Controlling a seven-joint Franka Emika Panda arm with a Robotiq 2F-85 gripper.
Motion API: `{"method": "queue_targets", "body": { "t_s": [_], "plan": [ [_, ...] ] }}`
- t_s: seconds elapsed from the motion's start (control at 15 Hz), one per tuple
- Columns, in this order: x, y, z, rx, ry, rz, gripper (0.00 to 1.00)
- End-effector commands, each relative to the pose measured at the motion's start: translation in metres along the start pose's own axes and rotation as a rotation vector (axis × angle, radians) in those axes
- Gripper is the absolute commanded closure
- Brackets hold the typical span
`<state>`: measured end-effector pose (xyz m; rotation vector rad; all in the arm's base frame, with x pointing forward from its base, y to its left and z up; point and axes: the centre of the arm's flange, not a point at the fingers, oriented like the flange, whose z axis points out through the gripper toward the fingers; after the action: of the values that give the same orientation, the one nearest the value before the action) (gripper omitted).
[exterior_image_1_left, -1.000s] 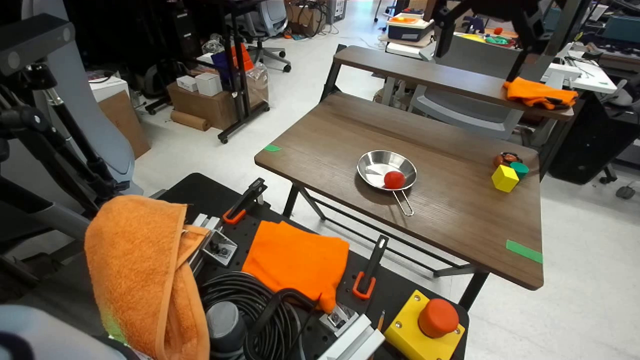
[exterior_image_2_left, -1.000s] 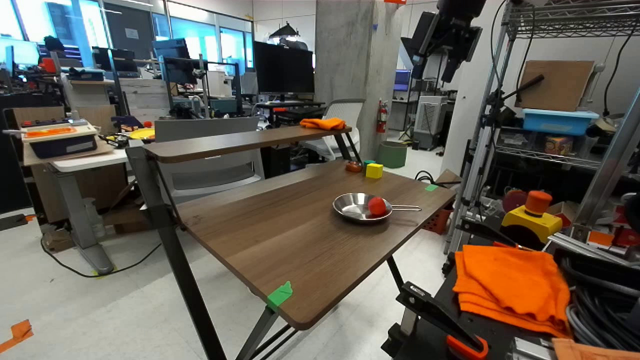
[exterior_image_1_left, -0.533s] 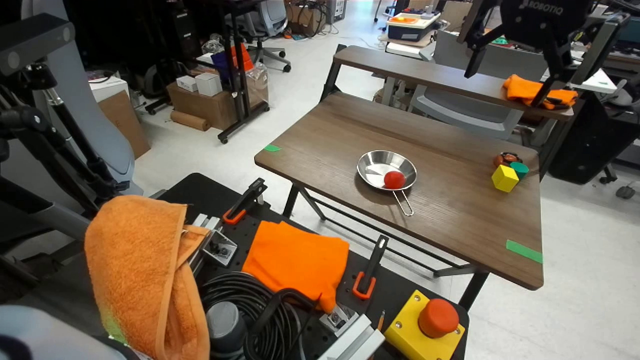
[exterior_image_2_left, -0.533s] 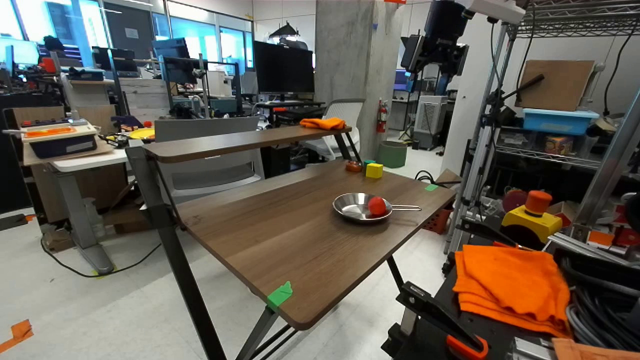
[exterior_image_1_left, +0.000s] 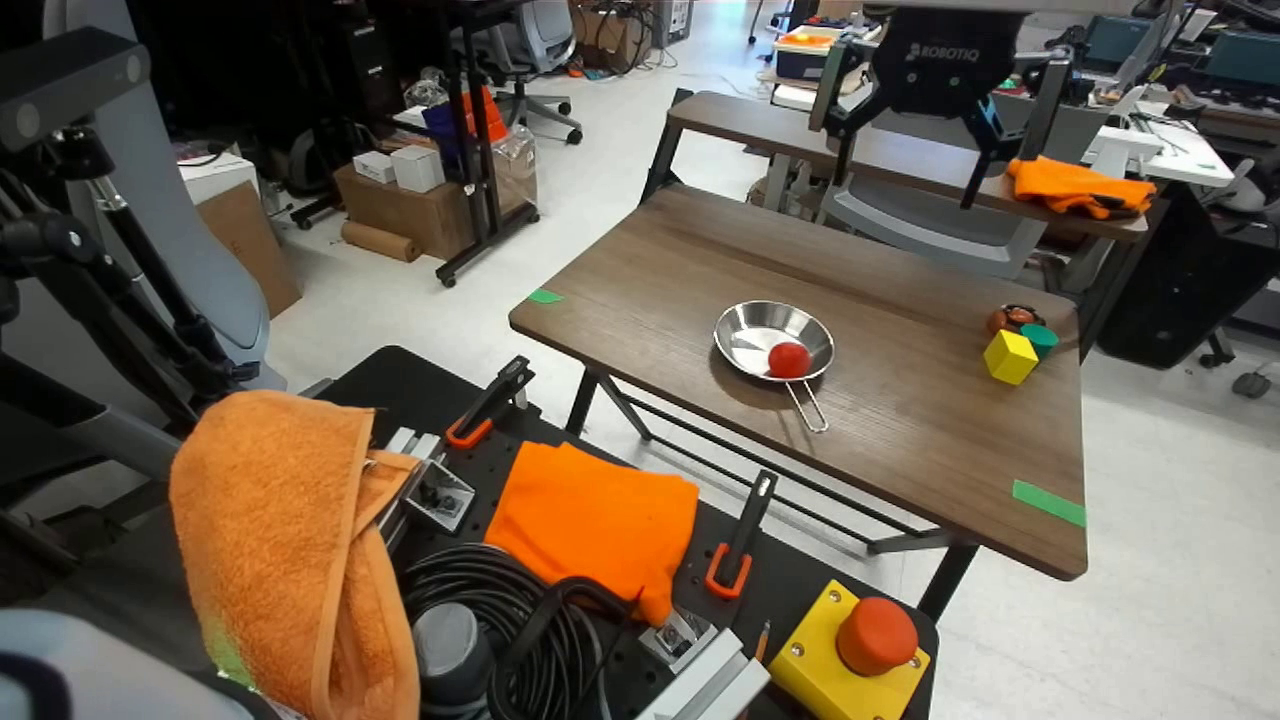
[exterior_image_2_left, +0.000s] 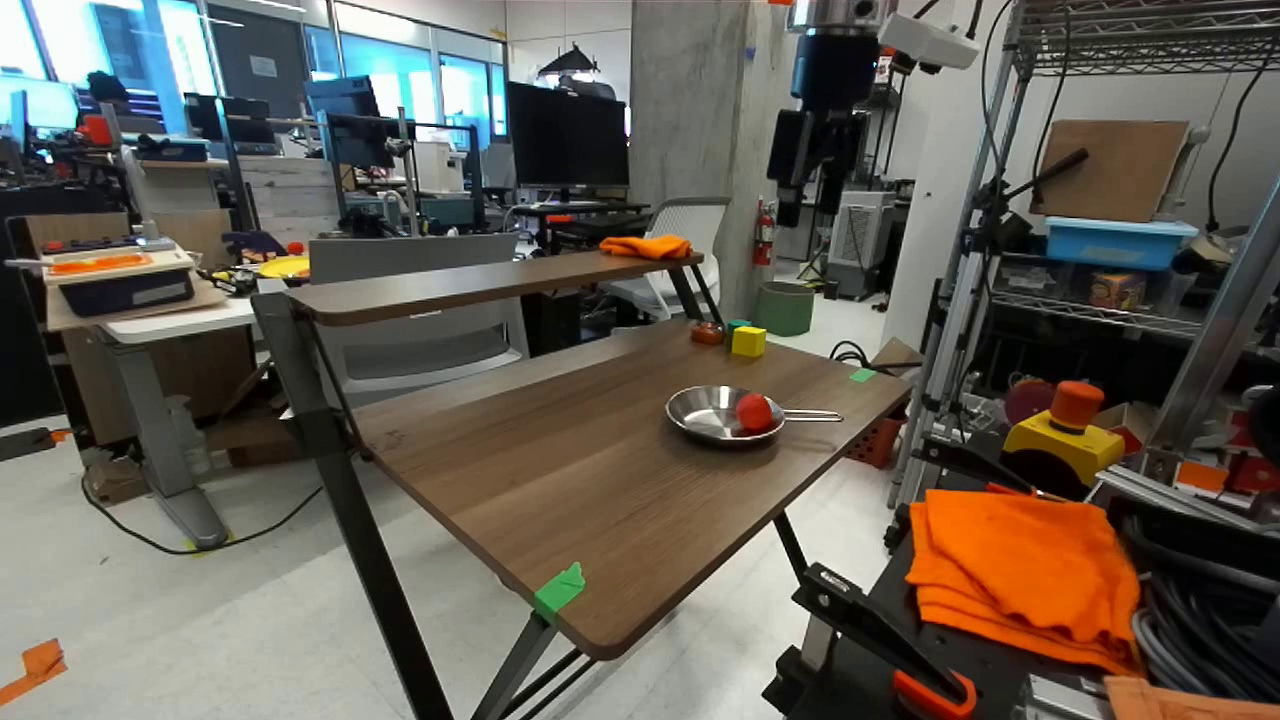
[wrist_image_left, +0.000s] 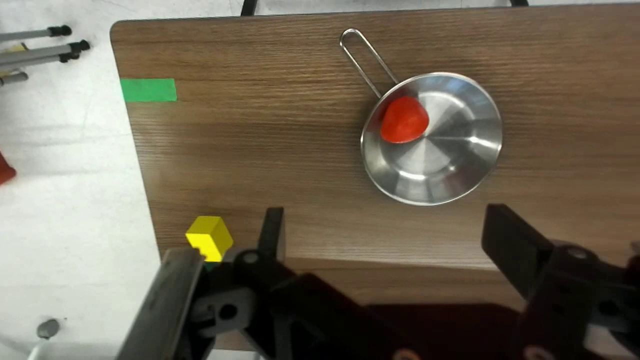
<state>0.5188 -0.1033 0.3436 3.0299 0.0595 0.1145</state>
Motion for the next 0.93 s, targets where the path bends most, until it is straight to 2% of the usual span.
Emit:
{"method": "queue_targets", "body": {
  "t_s": [0.0, 0.2, 0.6, 0.73, 0.87],
  "plan": [
    [0.004, -0.008, 0.020, 0.027, -0.029, -0.199, 0.00],
    [0.001, -0.009, 0.043, 0.039, -0.077, -0.304, 0.00],
    [-0.009, -0.009, 0.076, 0.052, -0.148, -0.332, 0.00],
    [-0.008, -0.012, 0.085, -0.074, -0.114, -0.266, 0.00],
    [0.000, -0.013, 0.088, -0.131, -0.047, -0.171, 0.00]
  ]
}}
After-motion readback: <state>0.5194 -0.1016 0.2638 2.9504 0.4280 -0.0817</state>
